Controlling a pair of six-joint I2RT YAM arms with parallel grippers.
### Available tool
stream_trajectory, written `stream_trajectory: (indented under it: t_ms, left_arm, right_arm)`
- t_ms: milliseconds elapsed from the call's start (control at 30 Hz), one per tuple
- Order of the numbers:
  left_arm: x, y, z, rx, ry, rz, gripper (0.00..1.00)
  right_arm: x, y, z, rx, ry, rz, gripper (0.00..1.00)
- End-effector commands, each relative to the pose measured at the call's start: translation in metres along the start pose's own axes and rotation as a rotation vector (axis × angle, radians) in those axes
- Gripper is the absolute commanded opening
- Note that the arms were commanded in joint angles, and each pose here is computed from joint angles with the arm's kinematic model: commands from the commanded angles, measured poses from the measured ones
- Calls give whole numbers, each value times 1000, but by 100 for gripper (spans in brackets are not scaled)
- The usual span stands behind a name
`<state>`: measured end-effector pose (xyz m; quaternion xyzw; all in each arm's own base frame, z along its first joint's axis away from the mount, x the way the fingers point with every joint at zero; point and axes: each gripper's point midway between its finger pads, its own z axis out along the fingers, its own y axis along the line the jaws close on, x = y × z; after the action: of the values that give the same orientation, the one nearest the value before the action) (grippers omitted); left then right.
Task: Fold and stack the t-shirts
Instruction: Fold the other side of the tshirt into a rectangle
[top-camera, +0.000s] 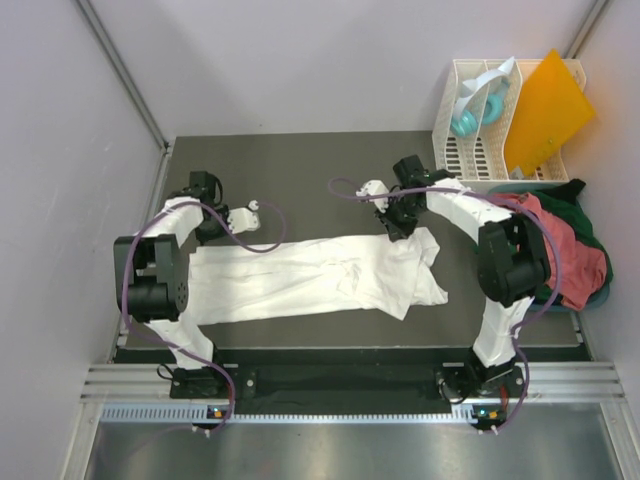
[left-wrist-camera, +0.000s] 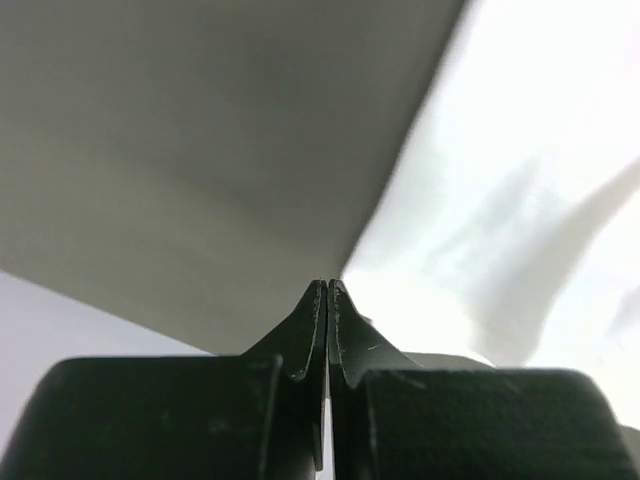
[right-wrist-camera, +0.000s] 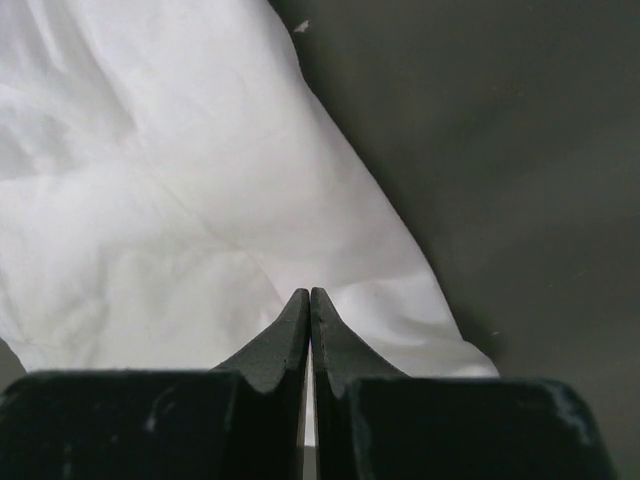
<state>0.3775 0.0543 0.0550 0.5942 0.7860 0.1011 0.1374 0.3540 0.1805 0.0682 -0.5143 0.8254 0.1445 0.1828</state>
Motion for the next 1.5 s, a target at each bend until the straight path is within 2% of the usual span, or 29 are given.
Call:
stream_trajectory:
  t_ms: [0, 400, 800, 967, 1000, 1167, 1467]
  left_arm:
    - [-10, -14, -13, 115, -62, 34, 0]
    - [-15, -29, -8, 302, -77, 42, 0]
    - [-13, -54, -13, 484, -61, 35, 0]
    - [3, -59, 10, 431, 8, 40, 0]
    - [3, -50, 18, 379, 15, 37, 0]
    - [11, -45, 34, 348, 69, 4, 0]
    - [22, 1, 53, 101, 151, -52, 0]
  right_arm:
    - [9, -5, 6, 21, 14, 26, 0]
    - [40, -20, 12, 63, 77, 112, 0]
    - [44, -37, 19, 99, 103, 146, 0]
    - [44, -41, 27, 108, 103, 163, 0]
    - [44, -43, 29, 115, 102, 168, 0]
    - [43, -52, 31, 147, 104, 180, 0]
    - [46, -73, 30, 242, 123, 141, 0]
